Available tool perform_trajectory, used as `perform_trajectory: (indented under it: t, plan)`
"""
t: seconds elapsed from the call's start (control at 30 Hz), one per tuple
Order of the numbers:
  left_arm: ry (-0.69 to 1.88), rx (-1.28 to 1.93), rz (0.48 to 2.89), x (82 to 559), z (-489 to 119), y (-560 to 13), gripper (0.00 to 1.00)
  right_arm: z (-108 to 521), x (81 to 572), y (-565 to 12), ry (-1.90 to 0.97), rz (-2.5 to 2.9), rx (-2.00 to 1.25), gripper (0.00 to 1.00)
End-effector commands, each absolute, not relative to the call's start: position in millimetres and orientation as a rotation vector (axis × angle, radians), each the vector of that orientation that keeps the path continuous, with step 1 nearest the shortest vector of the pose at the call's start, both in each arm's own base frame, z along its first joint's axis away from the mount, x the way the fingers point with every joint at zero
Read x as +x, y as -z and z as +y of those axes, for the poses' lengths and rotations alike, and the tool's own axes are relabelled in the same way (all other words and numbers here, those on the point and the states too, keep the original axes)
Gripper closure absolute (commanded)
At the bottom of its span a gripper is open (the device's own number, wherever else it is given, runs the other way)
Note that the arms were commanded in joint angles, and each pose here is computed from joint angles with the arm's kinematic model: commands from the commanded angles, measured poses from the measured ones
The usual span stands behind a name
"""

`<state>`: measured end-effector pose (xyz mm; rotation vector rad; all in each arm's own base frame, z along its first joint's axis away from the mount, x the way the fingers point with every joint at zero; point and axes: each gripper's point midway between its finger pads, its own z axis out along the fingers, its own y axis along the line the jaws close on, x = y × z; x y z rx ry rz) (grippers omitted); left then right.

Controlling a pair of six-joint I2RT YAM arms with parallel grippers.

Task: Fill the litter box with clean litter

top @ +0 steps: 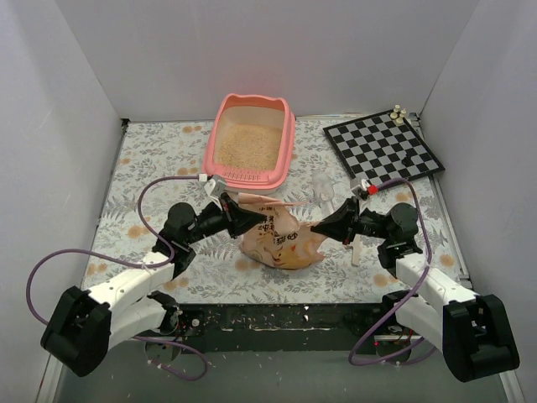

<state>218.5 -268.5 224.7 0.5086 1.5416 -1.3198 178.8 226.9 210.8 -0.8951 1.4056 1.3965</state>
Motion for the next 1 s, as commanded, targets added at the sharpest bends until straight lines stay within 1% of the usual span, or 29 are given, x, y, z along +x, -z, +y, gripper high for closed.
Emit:
perform_trajectory:
  t: [0.0, 0.17, 0.33, 0.57, 0.7, 0.77, 0.97]
  plan:
    - [1.236, 0.378, 1.639, 229.2, -251.2, -253.0, 1.0, 221.7, 196.1, -238.5, -1.404, 1.52, -0.688, 0.99]
    - [1.147, 0.3, 1.762, 224.8, -225.0, -252.4, 1.0, 218.0, 196.3, -241.6, -1.452, 1.682, -0.524, 0.99]
    - [1.146, 0.298, 1.819, 207.7, -213.7, -244.8, 1.0, 219.3, 184.4, -231.1, -1.575, 1.82, -0.436, 0.99]
    - [1.261, 0.288, 1.944, 178.8, -215.1, -232.7, 1.0, 218.8, 176.1, -206.1, -1.684, 1.98, -0.24, 0.99]
    - [1.313, 0.274, 2.019, 166.3, -216.2, -229.0, 1.0, 220.3, 165.8, -195.5, -1.796, 2.103, -0.147, 0.99]
    - [1.315, 0.266, 2.062, 163.8, -215.8, -225.0, 1.0, 220.7, 162.6, -196.7, -1.827, 2.122, -0.136, 0.99]
    - [1.398, 0.289, 2.087, 164.3, -225.5, -228.1, 1.0, 217.9, 166.7, -196.2, -1.851, 2.155, -0.08, 0.99]
